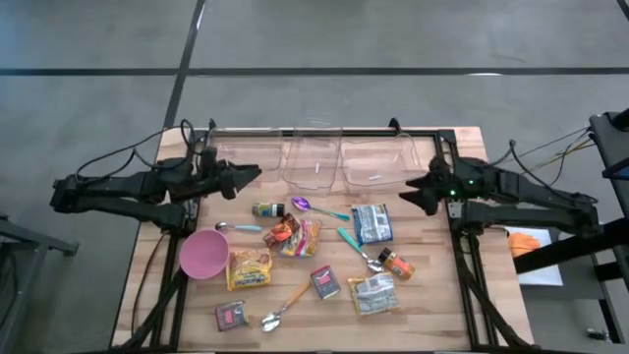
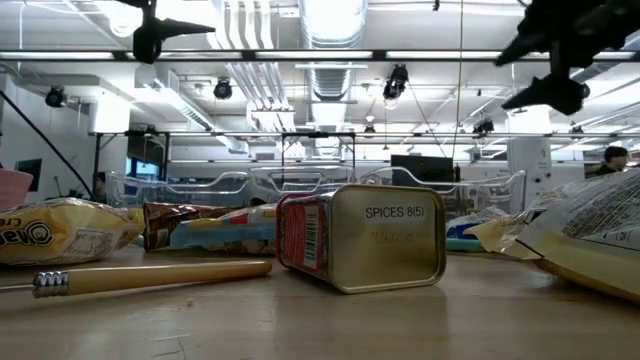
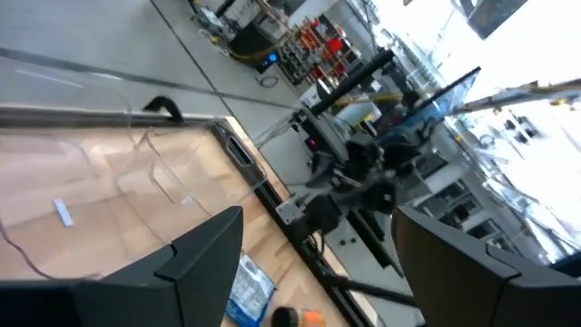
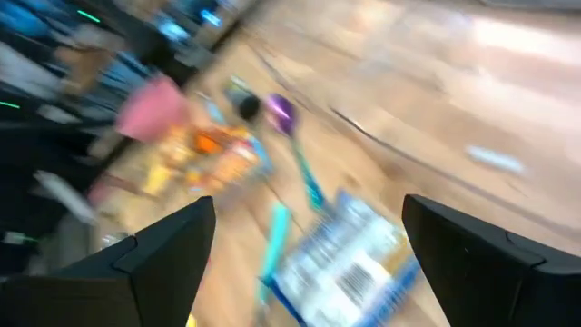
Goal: Pick & Place Food Item
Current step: Put the blue noodle pack into the right transparent bin
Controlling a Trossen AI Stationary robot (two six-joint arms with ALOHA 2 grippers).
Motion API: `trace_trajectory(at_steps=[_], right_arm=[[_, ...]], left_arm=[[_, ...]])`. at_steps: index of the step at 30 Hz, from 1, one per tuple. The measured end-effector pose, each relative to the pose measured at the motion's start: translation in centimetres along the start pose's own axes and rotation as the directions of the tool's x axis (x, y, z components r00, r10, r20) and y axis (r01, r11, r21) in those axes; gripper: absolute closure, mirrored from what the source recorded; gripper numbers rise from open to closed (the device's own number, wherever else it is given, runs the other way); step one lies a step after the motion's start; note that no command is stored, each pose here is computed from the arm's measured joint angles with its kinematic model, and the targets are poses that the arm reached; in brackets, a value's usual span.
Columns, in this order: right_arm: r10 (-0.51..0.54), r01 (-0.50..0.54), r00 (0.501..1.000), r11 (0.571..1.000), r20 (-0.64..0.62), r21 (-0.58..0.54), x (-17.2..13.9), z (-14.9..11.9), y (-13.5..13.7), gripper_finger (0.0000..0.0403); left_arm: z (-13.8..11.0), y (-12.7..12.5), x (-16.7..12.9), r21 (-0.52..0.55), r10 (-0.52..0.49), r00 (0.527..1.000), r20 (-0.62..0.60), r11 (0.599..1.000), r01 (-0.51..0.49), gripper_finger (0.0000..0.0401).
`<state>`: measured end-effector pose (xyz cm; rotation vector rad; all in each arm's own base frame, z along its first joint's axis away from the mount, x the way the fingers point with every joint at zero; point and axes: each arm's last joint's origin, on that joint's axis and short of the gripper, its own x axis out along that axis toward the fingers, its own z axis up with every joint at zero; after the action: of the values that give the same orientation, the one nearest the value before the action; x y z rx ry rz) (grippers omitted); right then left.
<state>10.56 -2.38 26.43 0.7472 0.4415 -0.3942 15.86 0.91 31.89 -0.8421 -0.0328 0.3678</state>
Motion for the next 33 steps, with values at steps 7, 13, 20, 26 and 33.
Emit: trace_trajectory(at_steps=[7, 13, 20, 26, 33], right_arm=[[-0.086, 0.101, 0.993, 0.974, -0.085, 0.203, 1.7, -0.9, -0.8, 0.0051], [-0.141, 0.172, 0.982, 0.936, -0.123, 0.308, 3.1, -1.3, -1.2, 0.0051], [-0.189, 0.251, 0.964, 0.882, -0.189, 0.399, 4.5, -1.4, -1.3, 0.0051], [-0.208, 0.296, 0.949, 0.848, -0.237, 0.44, 5.4, -1.6, -1.2, 0.0051], [-0.236, 0.341, 0.924, 0.866, -0.302, 0.366, 6.7, -2.6, -0.7, 0.0051]], left_arm=[[-0.3, 0.3, -0.7, 0.071, 0.13, 0.969, -0.209, 0.991, -0.118, 0.0111], [0.4, -0.1, -1.6, 0.135, 0.081, 0.972, -0.222, 0.99, -0.051, 0.0111], [0.5, -0.1, -1.9, 0.201, 0.068, 0.972, -0.224, 0.979, -0.022, 0.0111], [0.1, 0.2, -1.9, 0.214, 0.079, 0.963, -0.256, 0.977, -0.024, 0.0111], [0.0, 0.2, -1.9, 0.22, 0.085, 0.96, -0.267, 0.975, -0.025, 0.0111]])
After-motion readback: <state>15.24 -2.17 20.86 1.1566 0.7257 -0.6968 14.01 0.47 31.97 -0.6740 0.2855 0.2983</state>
